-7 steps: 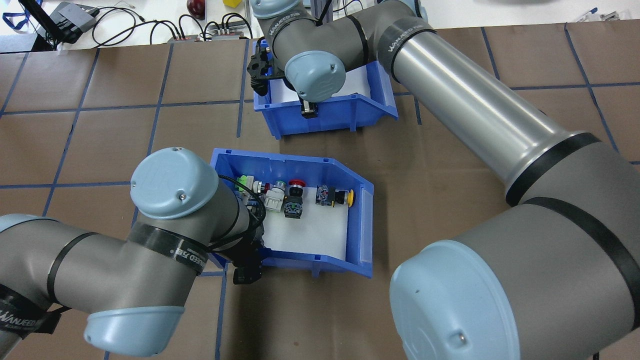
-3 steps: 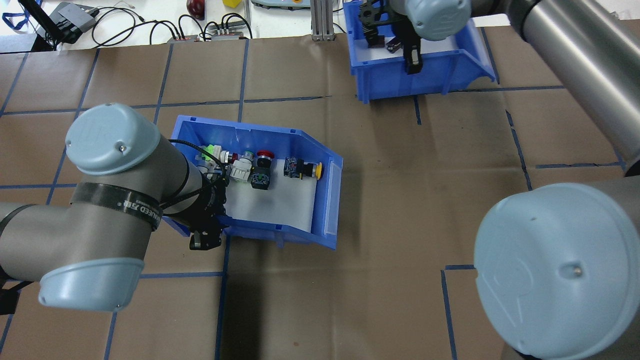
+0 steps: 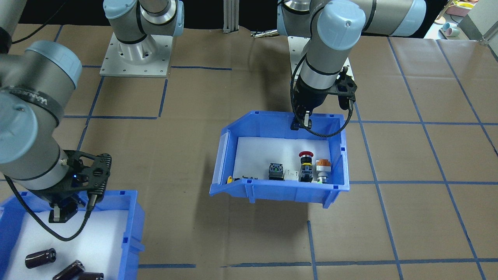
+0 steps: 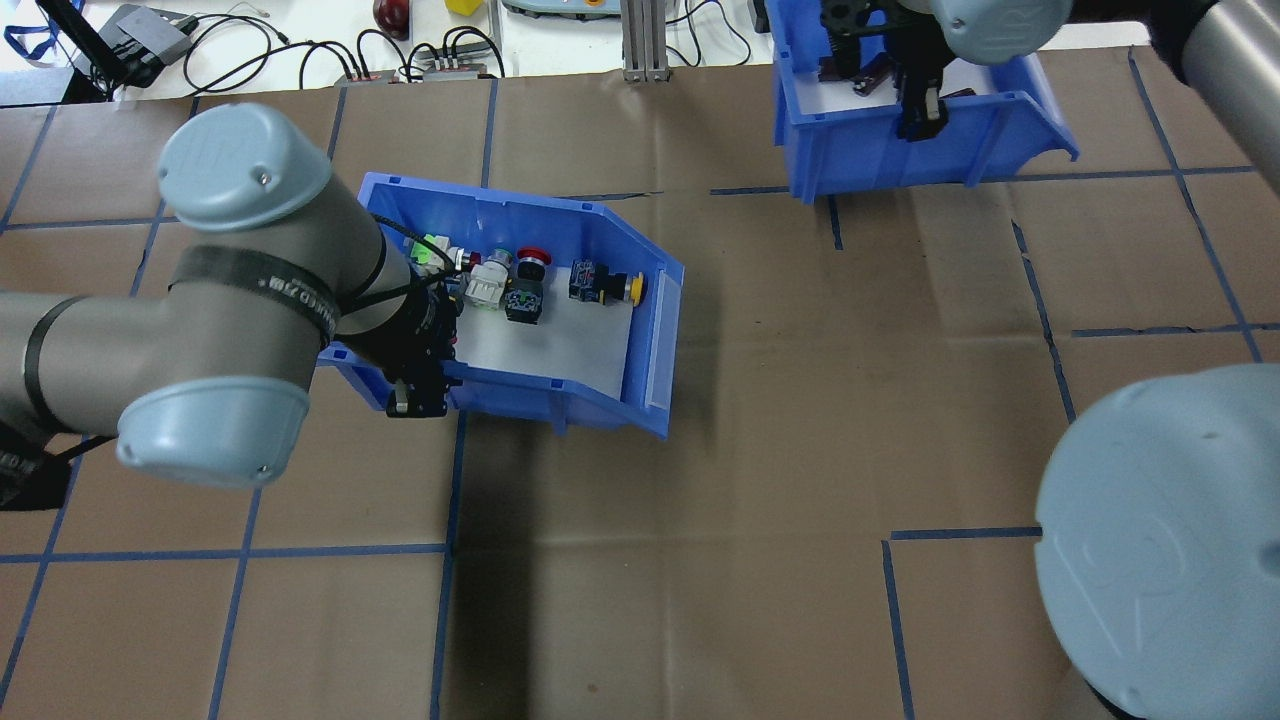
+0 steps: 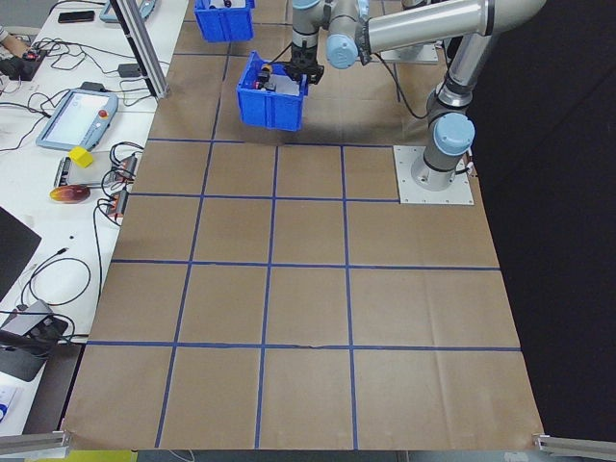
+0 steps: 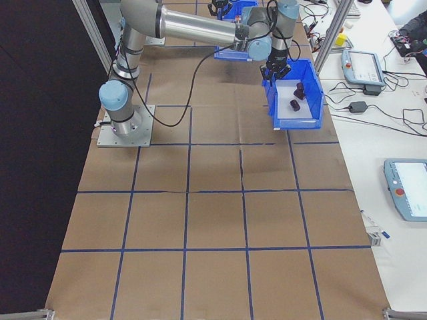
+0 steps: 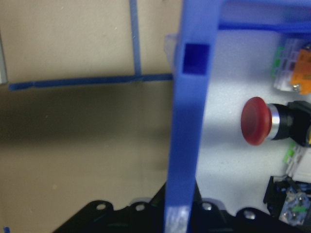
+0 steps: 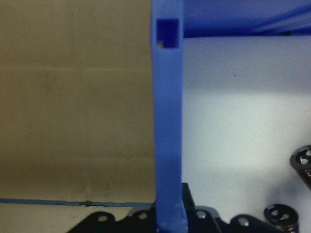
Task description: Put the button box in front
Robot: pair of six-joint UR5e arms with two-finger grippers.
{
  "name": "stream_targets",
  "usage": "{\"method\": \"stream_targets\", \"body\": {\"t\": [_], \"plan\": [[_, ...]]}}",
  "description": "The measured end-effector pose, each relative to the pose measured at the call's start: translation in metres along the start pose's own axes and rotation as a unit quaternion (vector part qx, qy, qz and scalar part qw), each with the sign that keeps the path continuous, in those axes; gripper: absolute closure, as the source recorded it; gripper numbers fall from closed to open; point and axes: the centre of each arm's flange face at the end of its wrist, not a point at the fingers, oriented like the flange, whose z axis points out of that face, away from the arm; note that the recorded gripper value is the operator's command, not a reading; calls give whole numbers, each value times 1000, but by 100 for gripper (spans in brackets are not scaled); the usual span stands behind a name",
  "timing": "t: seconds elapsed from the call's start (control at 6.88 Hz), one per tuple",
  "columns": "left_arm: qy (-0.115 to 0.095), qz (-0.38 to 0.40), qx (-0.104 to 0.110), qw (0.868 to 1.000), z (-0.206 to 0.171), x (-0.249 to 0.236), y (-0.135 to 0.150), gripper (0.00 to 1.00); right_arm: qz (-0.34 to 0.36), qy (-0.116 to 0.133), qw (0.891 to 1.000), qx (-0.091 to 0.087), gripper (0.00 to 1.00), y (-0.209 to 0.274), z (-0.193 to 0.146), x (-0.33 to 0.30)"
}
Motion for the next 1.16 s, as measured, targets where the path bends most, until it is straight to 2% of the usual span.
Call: {"method": "stream_targets", "body": {"t": [0.15,0.29,0.58,1.02,1.16], "plan": [[11,-14,-29,999,18,35,11,99,7,-5,1000,10,95,24,-3,-25],[22,-27,-47,998,41,65,25,99,12,-9,1000,16,94,44,-7,-53],[26,-44,-59,997,72,96,65,95,18,-16,999,24,94,75,-6,-106],[16,-47,-62,997,88,100,85,87,18,-26,999,32,94,85,1,-159],[11,-46,-65,997,94,101,88,66,17,-29,999,33,94,82,2,-168]]}}
